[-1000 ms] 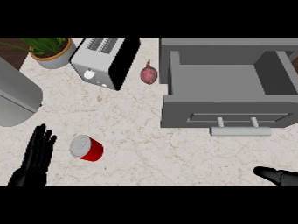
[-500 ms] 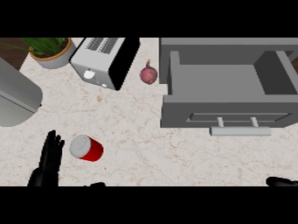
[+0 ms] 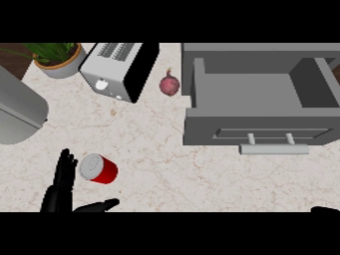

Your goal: Pick up the can, place it into the drawer and close the drawer

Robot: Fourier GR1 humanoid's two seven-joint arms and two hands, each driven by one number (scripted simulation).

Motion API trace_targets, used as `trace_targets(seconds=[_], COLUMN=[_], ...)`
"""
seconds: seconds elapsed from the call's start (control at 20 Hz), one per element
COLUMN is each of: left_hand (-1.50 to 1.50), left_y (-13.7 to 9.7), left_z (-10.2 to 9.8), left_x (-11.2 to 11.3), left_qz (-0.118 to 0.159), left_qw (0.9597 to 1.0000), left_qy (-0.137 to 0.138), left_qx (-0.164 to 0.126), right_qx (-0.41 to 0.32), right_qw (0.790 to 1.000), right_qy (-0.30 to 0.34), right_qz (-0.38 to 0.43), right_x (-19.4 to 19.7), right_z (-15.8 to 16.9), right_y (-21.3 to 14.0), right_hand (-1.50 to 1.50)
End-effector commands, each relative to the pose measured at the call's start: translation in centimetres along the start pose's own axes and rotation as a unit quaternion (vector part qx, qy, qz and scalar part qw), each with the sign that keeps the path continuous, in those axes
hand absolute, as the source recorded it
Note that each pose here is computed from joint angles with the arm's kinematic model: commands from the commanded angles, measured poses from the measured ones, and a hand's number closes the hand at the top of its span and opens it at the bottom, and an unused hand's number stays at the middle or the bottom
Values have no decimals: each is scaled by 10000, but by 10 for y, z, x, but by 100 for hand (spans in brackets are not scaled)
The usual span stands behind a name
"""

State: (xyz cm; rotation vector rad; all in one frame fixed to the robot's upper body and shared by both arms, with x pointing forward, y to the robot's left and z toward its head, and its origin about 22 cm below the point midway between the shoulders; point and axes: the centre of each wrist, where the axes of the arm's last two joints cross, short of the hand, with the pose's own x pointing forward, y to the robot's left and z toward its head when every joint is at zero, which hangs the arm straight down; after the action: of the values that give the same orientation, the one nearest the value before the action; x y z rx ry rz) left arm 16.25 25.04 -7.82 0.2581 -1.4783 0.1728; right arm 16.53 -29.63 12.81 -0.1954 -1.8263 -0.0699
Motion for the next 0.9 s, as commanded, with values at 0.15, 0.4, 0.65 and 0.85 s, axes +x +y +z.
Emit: trace_targets(seconds=[0.15,0.4,0.65,0.85], left_hand=[-150,-150,-150,-150], left_y=[-2,12,5,-4], left_z=[3,-22,-27,-49], left_x=[-45,-59,-65,-44], left_qz=[76,161,73,124], left_qw=[9997,9995,9998,9999], left_qy=[194,162,127,-1], left_qx=[123,235,127,-63], right_qx=[-147,54,-39,-54], right_qw=[9999,9999,9999,9999], right_qy=[-73,79,-60,-94], right_qz=[-34,111,138,117], right_x=[7,-10,11,5], right_z=[17,18,-16,8], right_y=[-17,-1,8,-16], right_hand=[-150,-150,-150,-150])
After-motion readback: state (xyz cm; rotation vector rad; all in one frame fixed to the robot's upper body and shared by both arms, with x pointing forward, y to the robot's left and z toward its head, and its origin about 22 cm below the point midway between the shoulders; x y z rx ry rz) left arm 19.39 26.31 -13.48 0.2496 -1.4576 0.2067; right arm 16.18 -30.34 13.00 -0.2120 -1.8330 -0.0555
